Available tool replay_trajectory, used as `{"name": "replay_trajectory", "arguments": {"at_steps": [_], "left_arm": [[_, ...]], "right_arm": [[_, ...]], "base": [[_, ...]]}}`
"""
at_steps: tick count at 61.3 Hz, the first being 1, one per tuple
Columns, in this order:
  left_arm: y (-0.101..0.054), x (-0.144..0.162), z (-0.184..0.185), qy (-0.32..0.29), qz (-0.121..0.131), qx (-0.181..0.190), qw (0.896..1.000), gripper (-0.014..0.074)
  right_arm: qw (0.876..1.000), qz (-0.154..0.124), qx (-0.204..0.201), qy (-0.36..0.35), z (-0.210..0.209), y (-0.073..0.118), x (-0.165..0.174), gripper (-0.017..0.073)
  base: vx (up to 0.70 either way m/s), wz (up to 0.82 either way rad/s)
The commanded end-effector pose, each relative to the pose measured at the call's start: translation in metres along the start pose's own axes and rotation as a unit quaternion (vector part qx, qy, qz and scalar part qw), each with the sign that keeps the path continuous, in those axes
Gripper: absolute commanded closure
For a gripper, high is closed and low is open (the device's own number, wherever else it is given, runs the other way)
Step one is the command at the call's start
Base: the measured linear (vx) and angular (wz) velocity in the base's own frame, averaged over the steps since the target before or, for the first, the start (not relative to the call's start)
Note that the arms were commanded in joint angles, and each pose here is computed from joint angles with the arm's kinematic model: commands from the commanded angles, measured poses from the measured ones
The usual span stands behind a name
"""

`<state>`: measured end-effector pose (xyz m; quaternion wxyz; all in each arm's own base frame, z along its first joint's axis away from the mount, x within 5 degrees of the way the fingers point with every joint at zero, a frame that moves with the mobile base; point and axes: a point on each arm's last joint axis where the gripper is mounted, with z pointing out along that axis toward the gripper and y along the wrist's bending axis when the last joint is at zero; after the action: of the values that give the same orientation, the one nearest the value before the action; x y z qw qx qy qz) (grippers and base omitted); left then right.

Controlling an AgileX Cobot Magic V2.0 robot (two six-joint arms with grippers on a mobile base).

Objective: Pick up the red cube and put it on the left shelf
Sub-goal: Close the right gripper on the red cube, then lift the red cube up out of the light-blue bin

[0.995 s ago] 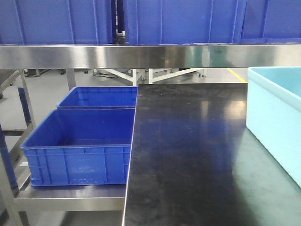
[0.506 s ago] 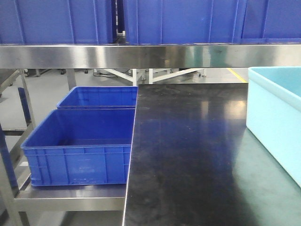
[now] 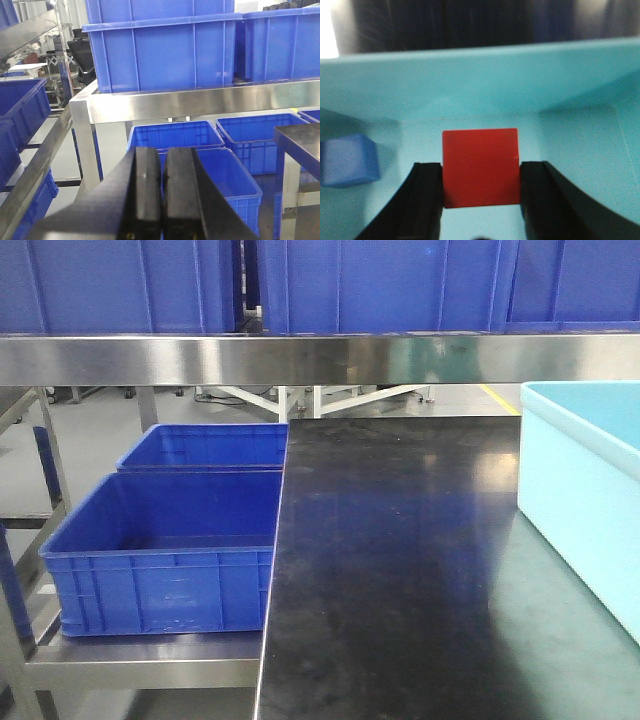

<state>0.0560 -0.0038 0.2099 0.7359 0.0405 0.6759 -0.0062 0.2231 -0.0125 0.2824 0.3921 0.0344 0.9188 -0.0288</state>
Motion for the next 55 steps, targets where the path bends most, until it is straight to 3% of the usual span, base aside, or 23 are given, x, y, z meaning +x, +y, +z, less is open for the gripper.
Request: {"name": "replay_trajectory", "arguments": {"at_steps": [1,20,34,55], "left_arm": [[0.000,0.000,0.001,-0.027,-0.002,-0.003,1.000,0.0488],[0.000,0.000,0.001,-0.027,-0.002,-0.003,1.000,0.0488],[0.000,0.000,0.001,-0.027,-0.002,-0.003,1.000,0.0488],[0.000,0.000,0.001,-0.027,-0.002,-0.003,1.000,0.0488]], "right_arm": [[0.995,-0.015,-0.023,-0.092,-0.028,0.010,-0.020,0.0494],[0.979,-0.065,-0.106,-0.163,-0.082,0.039,-0.008,0.0494],[0.968,-0.061,-0.115,-0.212,-0.100,0.032,0.015,0.0494],[0.957,-0.059,-0.126,-0.256,-0.093,0.027,0.054,0.0494]], "base": [[0.00,0.00],[-0.01,-0.04],[0.00,0.00],[0.00,-0.07]]}}
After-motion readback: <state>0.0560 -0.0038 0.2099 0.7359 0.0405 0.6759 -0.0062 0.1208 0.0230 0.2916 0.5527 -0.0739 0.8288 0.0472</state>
